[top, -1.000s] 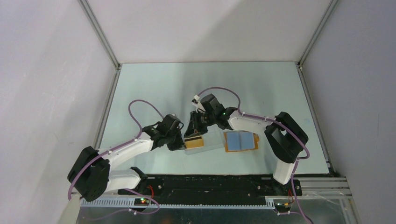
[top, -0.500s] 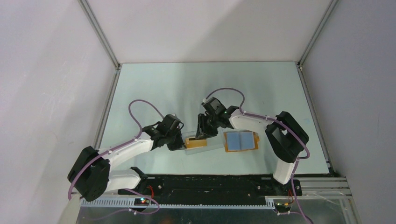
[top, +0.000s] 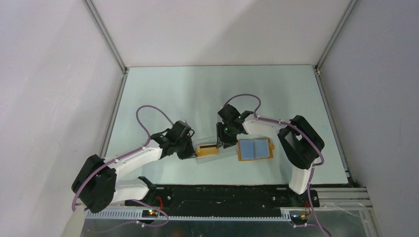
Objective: Put the credit cards into the card holder
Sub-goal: Pick up the credit card from the storage box.
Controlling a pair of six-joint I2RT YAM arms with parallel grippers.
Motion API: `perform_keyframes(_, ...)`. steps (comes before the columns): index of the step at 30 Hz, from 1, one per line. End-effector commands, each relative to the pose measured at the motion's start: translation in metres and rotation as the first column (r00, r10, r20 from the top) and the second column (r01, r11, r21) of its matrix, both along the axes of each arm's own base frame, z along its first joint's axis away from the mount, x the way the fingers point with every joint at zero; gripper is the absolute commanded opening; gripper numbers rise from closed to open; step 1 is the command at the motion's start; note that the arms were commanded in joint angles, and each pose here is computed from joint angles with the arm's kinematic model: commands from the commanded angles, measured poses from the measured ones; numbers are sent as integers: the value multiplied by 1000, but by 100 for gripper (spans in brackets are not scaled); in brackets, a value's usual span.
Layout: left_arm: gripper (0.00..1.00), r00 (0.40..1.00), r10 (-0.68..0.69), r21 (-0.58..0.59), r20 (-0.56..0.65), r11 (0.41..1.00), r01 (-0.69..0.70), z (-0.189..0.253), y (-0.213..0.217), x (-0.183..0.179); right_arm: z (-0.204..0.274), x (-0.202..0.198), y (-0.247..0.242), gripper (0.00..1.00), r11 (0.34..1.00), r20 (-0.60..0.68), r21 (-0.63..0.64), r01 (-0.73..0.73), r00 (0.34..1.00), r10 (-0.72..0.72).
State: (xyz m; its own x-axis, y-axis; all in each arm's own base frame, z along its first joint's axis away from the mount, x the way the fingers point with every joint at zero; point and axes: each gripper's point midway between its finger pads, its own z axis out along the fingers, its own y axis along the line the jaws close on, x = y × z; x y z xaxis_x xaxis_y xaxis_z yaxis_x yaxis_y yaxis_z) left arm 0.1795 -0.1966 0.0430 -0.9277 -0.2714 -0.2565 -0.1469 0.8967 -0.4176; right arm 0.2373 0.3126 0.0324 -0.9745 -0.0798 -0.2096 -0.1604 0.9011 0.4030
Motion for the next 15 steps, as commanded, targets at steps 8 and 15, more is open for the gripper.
perform_keyframes(8,53,965,5,-51,263,999,8,67,3,27,-8,5,4,27,1000,0,-6,-12,1000,12)
perform_keyframes(15,55,953,-15,-70,302,997,38,86,-5,34,-13,4,4,11,1000,0,-20,-13,1000,13)
